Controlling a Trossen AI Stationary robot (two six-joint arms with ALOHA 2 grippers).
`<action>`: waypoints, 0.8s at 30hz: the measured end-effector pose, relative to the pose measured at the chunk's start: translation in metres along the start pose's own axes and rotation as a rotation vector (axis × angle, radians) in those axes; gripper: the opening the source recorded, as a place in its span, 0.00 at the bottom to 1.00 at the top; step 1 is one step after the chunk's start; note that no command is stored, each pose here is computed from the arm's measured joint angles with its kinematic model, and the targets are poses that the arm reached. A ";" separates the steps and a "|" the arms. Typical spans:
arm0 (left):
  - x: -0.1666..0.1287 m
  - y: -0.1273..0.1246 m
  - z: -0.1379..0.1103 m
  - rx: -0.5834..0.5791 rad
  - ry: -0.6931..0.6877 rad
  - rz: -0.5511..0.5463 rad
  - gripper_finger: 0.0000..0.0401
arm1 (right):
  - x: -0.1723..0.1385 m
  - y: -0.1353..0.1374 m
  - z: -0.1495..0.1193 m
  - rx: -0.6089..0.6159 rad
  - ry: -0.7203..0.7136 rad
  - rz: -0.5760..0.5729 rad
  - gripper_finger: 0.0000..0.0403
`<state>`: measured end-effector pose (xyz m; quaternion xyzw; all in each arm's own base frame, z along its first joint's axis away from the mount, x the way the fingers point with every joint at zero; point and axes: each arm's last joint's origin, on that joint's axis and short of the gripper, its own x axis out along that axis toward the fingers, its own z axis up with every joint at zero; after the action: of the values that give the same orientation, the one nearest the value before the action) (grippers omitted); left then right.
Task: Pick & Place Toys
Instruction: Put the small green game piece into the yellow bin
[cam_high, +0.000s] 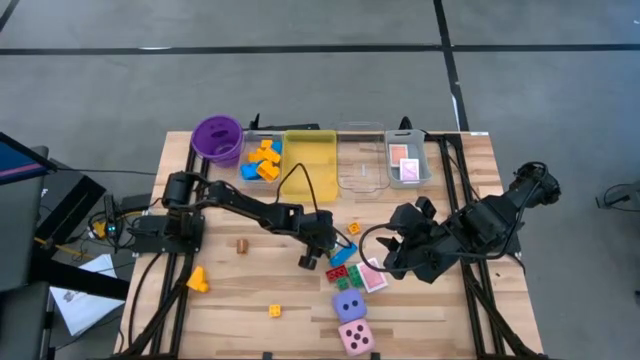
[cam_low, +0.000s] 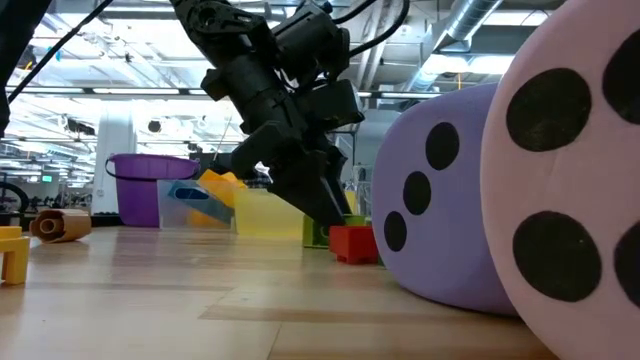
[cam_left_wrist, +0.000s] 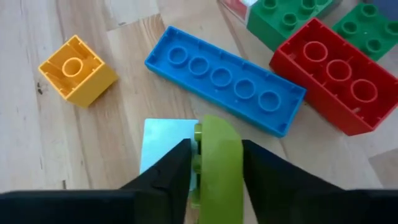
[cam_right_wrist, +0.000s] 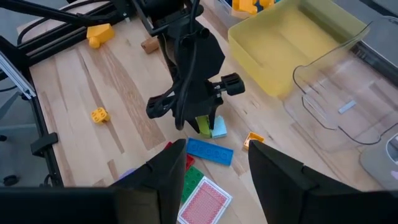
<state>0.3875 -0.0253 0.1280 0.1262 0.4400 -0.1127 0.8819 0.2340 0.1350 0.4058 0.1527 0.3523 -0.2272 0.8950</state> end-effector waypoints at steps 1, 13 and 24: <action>-0.001 0.000 0.000 0.000 -0.001 0.001 0.27 | 0.000 0.000 0.000 0.000 0.000 0.000 0.42; -0.055 0.007 0.026 0.002 -0.150 0.056 0.22 | 0.000 0.000 0.000 -0.020 0.001 0.000 0.42; -0.165 0.021 0.064 -0.116 -0.565 0.255 0.21 | 0.000 0.000 0.000 -0.024 -0.002 0.002 0.42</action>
<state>0.3455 -0.0117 0.3005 0.0937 0.1639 -0.0064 0.9820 0.2343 0.1352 0.4059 0.1421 0.3538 -0.2221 0.8974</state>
